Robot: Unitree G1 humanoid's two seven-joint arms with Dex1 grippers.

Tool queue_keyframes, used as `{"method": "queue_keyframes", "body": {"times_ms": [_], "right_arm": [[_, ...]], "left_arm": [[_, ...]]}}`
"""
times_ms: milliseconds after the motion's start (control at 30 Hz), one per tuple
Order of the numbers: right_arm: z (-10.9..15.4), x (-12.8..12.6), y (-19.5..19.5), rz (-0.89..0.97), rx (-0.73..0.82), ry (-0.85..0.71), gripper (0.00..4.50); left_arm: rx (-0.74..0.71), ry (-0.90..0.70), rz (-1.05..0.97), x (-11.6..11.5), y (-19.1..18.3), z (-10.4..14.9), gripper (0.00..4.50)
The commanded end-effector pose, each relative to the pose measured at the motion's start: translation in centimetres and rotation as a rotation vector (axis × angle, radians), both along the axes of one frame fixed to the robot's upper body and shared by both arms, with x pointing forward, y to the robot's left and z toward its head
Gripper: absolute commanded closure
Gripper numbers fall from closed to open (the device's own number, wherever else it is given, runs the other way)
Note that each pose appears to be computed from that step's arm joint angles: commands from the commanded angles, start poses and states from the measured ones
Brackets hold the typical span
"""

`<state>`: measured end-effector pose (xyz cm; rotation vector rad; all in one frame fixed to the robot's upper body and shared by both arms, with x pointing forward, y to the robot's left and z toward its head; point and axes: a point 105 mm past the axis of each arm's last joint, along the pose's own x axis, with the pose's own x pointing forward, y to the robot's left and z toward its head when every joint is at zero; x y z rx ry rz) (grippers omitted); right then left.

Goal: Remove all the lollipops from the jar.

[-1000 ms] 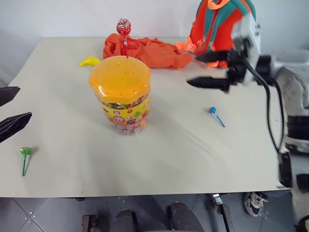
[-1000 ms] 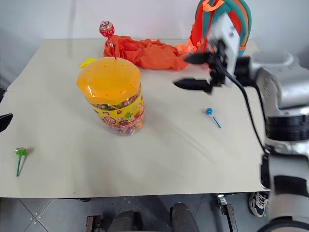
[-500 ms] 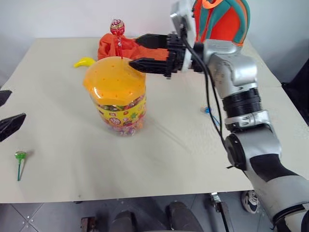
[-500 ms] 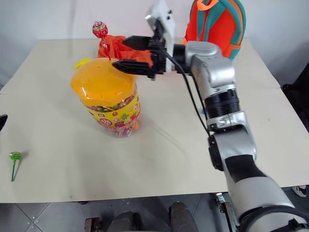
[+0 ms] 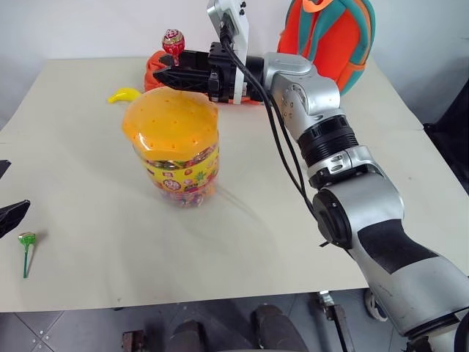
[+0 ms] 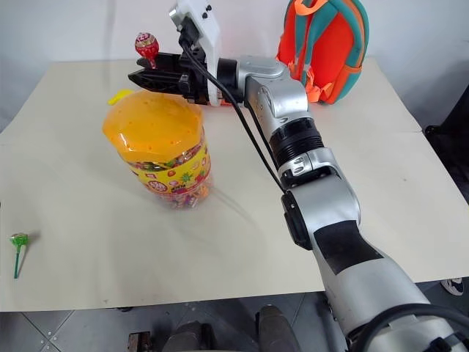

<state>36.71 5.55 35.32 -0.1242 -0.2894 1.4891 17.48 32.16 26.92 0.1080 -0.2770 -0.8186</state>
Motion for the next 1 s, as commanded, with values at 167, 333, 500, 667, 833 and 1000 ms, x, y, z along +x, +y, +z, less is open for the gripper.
{"method": "queue_keyframes", "body": {"times_ms": [167,333,500,667,833,1000], "right_arm": [[5.4,-2.0,0.1,0.029,0.102,-0.127,4.45],[10.0,-2.3,-1.6,-0.051,0.217,-0.191,4.45],[11.2,-0.7,-5.8,-0.213,0.227,-0.234,4.45],[5.9,3.1,-13.7,-0.492,0.005,-0.148,4.45],[-2.4,5.3,-24.5,-0.864,-0.303,0.010,4.45],[-7.8,4.6,-30.6,-1.040,-0.448,0.163,4.45]], "left_arm": [[-0.001,-0.046,-0.008,-0.9,-0.2,0.5,0.00],[-0.001,-0.043,-0.040,-0.6,-0.5,0.5,0.00],[0.000,-0.048,-0.056,-0.5,-0.4,0.6,0.00],[0.001,-0.034,-0.058,-0.4,-0.1,0.6,0.00],[0.004,-0.017,-0.053,-0.2,0.4,0.4,0.00],[0.004,-0.013,-0.046,0.4,0.6,0.4,0.00]]}}
